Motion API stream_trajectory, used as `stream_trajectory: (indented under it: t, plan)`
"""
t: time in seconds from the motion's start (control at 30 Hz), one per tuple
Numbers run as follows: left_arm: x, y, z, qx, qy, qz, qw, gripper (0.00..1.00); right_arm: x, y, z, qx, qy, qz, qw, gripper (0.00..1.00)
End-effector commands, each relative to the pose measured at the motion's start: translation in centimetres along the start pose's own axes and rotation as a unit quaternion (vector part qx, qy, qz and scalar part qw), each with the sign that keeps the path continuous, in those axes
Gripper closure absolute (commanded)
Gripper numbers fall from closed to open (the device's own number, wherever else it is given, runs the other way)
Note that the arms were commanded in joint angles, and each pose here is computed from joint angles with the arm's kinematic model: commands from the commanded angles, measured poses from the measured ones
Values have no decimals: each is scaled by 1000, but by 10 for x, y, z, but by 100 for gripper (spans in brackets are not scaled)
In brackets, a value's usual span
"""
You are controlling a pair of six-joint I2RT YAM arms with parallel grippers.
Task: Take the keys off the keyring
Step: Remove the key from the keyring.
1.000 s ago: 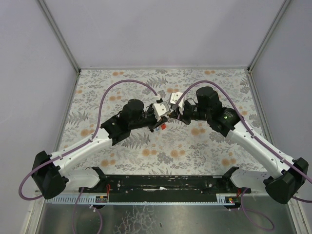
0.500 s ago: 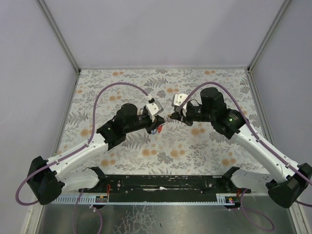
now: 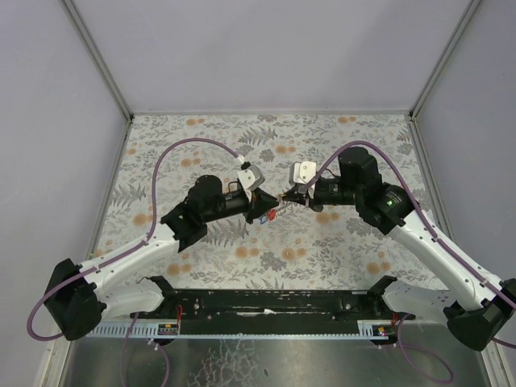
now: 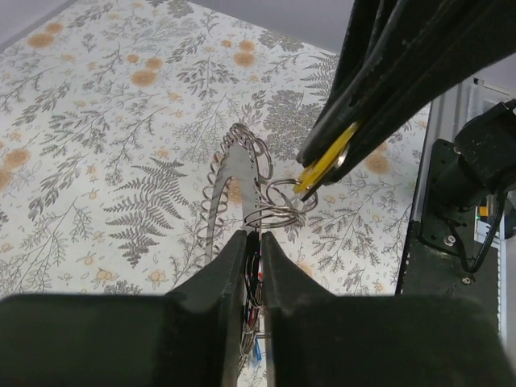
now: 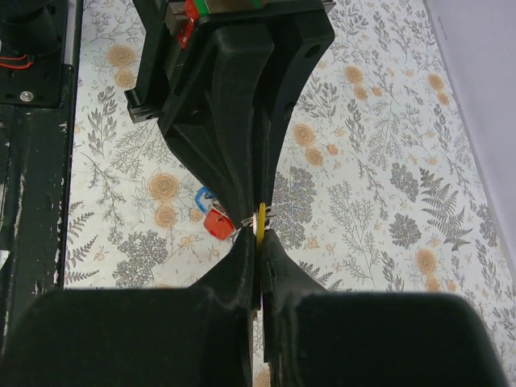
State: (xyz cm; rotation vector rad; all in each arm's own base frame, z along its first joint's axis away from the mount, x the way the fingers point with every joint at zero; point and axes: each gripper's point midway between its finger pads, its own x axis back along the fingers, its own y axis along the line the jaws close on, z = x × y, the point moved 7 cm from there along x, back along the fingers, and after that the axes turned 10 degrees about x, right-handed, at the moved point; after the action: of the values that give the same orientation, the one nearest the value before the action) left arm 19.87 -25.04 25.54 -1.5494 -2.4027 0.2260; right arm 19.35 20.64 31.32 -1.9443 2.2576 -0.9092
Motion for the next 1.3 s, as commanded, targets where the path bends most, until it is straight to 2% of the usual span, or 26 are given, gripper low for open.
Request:
stream_trajectory:
  t: [0.0,0.4,0.57,0.73,0.87,0.97,1.07,1.27]
  plan:
    - [2,-9,-17,-3,-56,35,998,85,11,-6,-15,29,-24,19,999,100]
    - [25,-19,-20,-27,-77,51,995,50,16,-8,-18,10,-23,26,999,100]
    - [42,-19,-19,-68,-72,42,994,42,18,-6,-19,13,-26,13,999,100]
    - [43,-10,-30,-154,-50,21,987,42,19,-6,-20,30,-33,-3,999,100]
    - [33,-4,-43,-211,-44,25,976,48,20,-10,-22,32,-39,-12,999,100]
    - [22,-3,-49,-222,-49,41,973,51,21,-13,-24,29,-44,-16,998,100]
    - [14,-3,-50,-219,-44,56,973,60,22,-14,-25,26,-45,-16,998,100]
    - [9,-10,-49,-215,-49,93,971,62,21,-14,-24,25,-46,-18,998,100]
